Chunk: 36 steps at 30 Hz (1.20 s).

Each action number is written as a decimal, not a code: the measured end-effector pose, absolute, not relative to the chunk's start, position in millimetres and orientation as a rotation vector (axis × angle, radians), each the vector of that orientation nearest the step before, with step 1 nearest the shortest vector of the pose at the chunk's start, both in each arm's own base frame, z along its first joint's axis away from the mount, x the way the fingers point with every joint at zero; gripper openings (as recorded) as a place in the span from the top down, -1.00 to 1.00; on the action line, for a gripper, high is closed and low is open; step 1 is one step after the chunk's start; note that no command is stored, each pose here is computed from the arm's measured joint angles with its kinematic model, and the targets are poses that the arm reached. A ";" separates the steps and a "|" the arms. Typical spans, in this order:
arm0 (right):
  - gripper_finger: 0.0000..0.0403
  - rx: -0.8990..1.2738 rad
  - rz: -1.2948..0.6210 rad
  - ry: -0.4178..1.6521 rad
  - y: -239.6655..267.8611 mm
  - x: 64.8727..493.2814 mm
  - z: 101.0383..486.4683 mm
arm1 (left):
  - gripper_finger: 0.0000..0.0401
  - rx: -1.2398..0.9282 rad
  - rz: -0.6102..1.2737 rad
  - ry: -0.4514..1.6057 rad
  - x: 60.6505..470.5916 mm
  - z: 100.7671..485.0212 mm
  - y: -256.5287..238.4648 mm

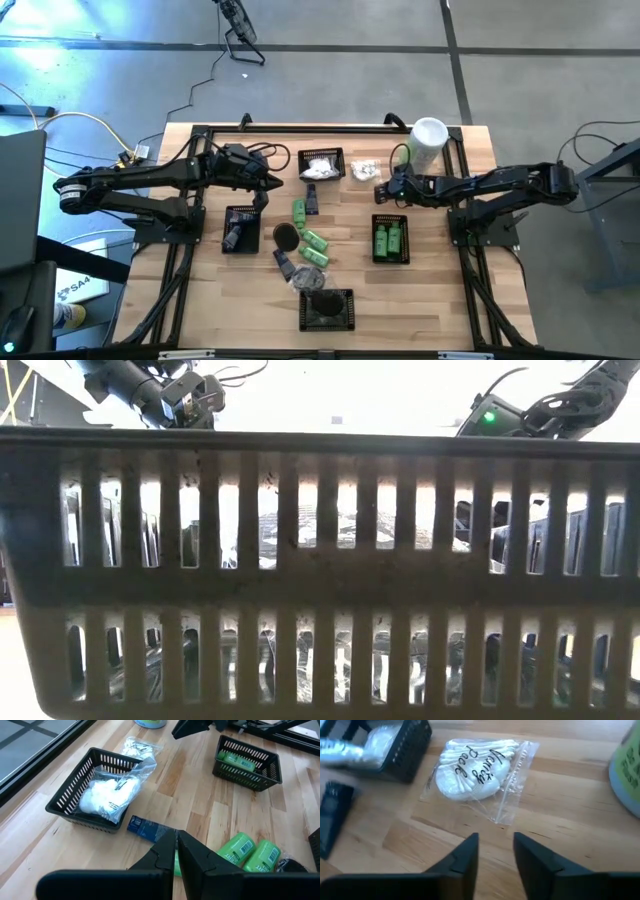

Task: Pick & Place Travel size toiletries
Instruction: Put the pack of cotton buds into the top middle black bin

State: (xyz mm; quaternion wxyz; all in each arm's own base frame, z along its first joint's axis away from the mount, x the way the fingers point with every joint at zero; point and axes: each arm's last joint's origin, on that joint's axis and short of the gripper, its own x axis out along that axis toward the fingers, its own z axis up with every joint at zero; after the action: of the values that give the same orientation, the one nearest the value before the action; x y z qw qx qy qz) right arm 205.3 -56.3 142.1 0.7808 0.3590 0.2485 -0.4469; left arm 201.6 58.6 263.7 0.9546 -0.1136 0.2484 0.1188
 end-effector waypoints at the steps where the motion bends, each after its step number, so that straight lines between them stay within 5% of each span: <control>1: 0.36 0.803 -0.977 0.523 -56.6 205.3 142.1 | 0.91 -0.231 0.241 0.504 201.6 263.7 58.6; 9: -0.01 1.037 -1.034 0.440 -63.8 203.5 141.6 | 0.91 -0.230 0.245 0.506 201.9 263.4 58.8; 21: 0.14 1.058 -1.071 0.399 -68.6 202.4 142.3 | 0.91 -0.241 0.251 0.569 214.9 248.6 62.8; 36: 0.06 1.013 -1.097 0.353 -66.8 217.1 125.8 | 0.91 -0.199 0.240 0.525 219.5 251.1 64.2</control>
State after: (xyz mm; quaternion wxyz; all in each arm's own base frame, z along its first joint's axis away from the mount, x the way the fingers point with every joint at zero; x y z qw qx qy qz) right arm 217.1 -66.8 125.8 0.7198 0.4583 0.1596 -0.4964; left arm 219.5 64.2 251.1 0.9537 -0.0980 0.2586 0.1179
